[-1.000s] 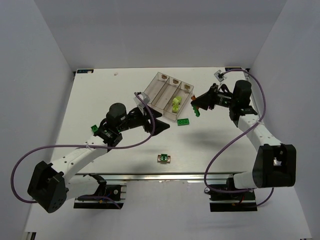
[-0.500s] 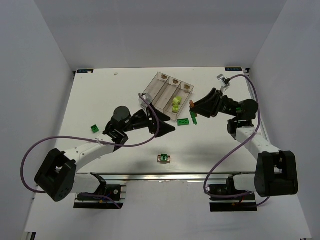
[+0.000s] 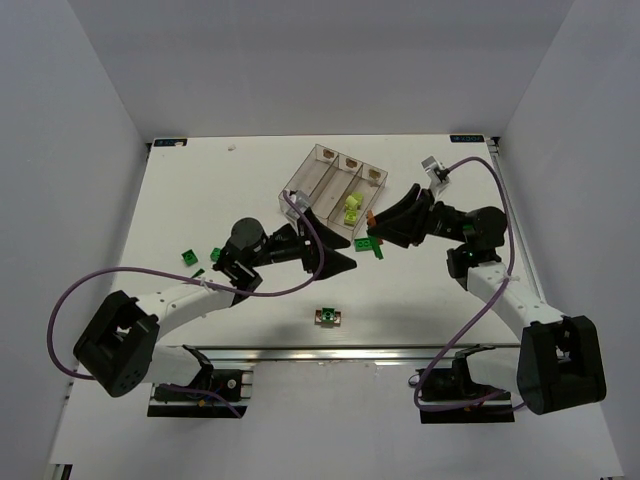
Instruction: Sort the legos into containers by color
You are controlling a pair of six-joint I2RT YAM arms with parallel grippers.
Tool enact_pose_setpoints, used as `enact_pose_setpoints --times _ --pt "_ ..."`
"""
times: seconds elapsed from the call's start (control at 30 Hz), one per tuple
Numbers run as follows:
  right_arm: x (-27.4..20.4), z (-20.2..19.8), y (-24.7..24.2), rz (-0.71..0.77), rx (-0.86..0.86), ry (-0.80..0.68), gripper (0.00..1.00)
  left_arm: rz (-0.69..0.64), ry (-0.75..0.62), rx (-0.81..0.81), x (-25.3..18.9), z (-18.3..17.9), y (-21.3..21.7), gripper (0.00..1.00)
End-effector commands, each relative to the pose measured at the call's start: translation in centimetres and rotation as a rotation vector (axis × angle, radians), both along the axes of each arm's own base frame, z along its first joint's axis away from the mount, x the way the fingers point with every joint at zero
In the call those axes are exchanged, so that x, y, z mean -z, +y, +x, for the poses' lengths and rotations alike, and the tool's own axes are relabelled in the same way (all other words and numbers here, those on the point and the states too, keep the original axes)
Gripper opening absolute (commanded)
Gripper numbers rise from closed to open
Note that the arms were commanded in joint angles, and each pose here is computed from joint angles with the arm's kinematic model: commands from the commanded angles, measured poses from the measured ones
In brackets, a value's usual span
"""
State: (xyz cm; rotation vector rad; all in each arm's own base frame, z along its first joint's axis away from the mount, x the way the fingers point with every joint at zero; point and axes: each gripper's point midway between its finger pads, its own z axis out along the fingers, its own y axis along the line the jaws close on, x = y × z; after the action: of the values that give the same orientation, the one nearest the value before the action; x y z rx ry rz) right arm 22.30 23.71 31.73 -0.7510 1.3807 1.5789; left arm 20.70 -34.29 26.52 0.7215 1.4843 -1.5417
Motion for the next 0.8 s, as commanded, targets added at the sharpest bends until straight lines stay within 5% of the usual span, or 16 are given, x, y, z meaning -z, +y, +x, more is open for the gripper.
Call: enact_pose_setpoints --times 0.0,0.77 --pt "-0.5 0.0 0.4 0.015 0.017 -0.056 0.00 -0.016 -0.026 0.044 -0.5 -1.3 -0.2 0.91" --pt "0.2 -2.9 3.5 0.048 -0.047 -0.077 0.00 -0.022 -0.034 0.077 -0.1 -2.2 -1.2 0.85"
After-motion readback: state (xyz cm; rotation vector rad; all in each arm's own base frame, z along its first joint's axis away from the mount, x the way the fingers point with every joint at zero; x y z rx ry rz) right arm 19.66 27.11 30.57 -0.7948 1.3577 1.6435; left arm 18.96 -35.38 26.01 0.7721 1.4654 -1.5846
